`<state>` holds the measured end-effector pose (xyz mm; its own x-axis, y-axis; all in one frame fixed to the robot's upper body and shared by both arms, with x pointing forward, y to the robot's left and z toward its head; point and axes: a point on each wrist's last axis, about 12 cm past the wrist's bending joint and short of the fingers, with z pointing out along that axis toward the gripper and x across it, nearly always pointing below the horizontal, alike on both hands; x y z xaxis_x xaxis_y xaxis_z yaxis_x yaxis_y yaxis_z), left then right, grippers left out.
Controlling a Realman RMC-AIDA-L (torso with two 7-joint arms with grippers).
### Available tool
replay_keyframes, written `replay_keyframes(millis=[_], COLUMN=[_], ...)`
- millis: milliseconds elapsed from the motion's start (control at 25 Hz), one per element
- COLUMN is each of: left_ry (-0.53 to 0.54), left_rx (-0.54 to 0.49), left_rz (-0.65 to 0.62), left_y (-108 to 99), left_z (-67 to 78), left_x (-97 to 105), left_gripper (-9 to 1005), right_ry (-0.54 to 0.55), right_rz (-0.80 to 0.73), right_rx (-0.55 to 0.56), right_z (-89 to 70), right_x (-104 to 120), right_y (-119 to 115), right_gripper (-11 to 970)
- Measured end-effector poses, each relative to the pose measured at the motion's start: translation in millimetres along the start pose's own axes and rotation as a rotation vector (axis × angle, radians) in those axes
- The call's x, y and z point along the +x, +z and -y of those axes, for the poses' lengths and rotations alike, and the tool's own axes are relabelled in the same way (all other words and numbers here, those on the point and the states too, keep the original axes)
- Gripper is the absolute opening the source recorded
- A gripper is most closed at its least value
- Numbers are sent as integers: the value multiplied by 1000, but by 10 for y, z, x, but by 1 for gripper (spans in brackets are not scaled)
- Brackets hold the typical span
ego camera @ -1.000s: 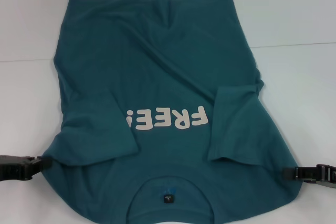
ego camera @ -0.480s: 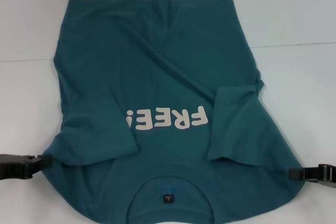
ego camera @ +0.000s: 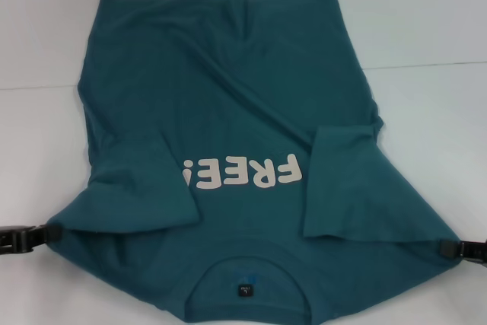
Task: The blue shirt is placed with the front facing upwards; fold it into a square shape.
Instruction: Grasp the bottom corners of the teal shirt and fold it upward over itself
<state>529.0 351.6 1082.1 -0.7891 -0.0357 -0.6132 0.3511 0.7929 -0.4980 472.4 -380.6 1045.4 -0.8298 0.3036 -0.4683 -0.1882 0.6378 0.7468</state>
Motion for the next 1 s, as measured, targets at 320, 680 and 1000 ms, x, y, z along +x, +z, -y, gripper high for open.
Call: replay_keyframes(millis=[320,680,1000], left_ry=[-73,-71,-72], left_rx=[4,89,132], left_rz=[-1,-37,-63], left_y=[-148,-246,-320], left_z=[-54,32,66], left_x=[146,289,424], left_gripper=[8,9,10], right_ry=[-11,-14,-9], right_rz=[67,117,157], right_rx=[-38,-45,-46], right_z=[38,64,72], right_x=[264,488,673], right_y=[-236,-461,-615], right_gripper=[34,33,34])
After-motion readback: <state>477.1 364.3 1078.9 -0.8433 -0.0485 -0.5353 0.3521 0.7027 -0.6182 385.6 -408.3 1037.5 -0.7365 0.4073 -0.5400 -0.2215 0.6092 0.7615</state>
